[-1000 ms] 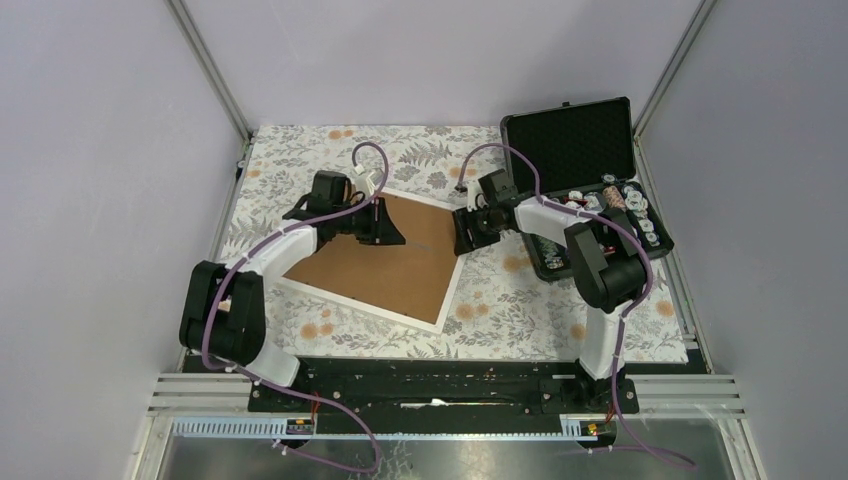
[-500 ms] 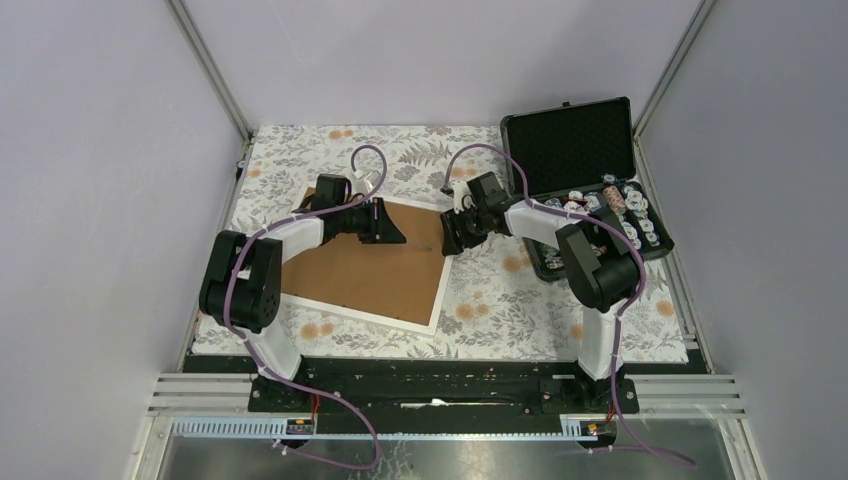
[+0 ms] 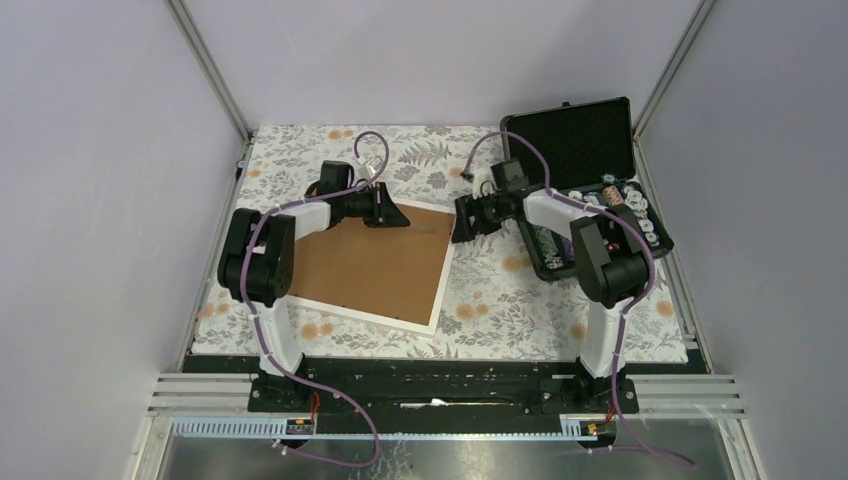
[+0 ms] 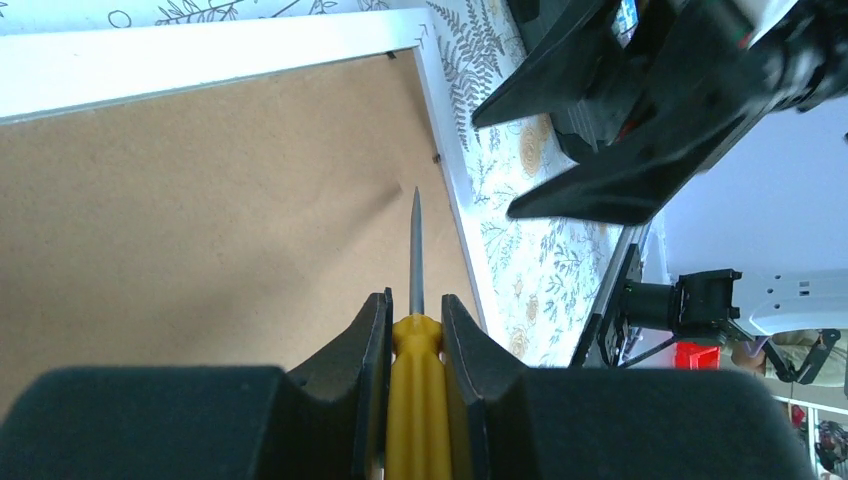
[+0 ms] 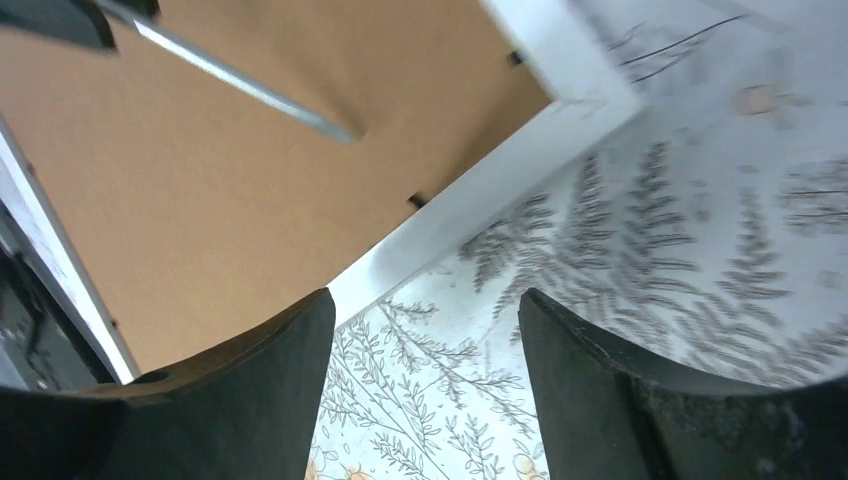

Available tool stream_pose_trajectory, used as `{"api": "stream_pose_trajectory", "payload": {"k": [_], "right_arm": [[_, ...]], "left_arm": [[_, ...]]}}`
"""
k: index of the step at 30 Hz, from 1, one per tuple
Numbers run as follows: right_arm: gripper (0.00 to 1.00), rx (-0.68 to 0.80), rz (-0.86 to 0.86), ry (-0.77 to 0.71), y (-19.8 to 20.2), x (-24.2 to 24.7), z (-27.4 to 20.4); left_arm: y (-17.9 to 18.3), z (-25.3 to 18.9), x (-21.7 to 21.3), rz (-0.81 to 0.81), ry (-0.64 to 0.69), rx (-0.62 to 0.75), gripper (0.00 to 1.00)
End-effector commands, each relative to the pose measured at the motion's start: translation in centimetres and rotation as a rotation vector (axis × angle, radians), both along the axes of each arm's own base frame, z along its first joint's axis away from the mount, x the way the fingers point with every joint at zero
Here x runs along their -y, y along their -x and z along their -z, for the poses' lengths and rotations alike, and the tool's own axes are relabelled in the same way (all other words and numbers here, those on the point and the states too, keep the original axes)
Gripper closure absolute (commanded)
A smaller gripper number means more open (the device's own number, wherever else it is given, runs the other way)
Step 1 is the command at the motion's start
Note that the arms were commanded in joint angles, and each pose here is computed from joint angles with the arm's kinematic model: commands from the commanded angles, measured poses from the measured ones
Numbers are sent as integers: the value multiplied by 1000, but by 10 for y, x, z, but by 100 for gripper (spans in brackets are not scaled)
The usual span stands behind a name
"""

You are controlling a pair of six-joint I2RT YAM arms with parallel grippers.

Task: Take the photo out of the frame
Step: Release the photo frame item from the photo frame.

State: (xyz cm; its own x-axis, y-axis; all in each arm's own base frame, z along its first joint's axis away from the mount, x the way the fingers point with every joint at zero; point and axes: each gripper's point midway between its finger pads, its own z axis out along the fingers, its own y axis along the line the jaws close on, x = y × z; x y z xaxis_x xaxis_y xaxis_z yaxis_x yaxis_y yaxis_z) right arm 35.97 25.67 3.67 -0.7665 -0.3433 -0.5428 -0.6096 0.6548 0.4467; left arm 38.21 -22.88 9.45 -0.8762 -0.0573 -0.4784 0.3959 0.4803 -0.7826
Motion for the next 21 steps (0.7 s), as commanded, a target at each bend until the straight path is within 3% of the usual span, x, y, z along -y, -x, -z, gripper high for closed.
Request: {"api": "stream_pose_trajectory", "payload": {"k": [1,21], "right_arm": [[26,-16,115,-118,-31,-7,-34],[38,-80,248,-75,-56,-7,16]], "left_arm": [[-15,-11,6,39,48,47,100],[-20,13,22,103,102,-85,100]]}}
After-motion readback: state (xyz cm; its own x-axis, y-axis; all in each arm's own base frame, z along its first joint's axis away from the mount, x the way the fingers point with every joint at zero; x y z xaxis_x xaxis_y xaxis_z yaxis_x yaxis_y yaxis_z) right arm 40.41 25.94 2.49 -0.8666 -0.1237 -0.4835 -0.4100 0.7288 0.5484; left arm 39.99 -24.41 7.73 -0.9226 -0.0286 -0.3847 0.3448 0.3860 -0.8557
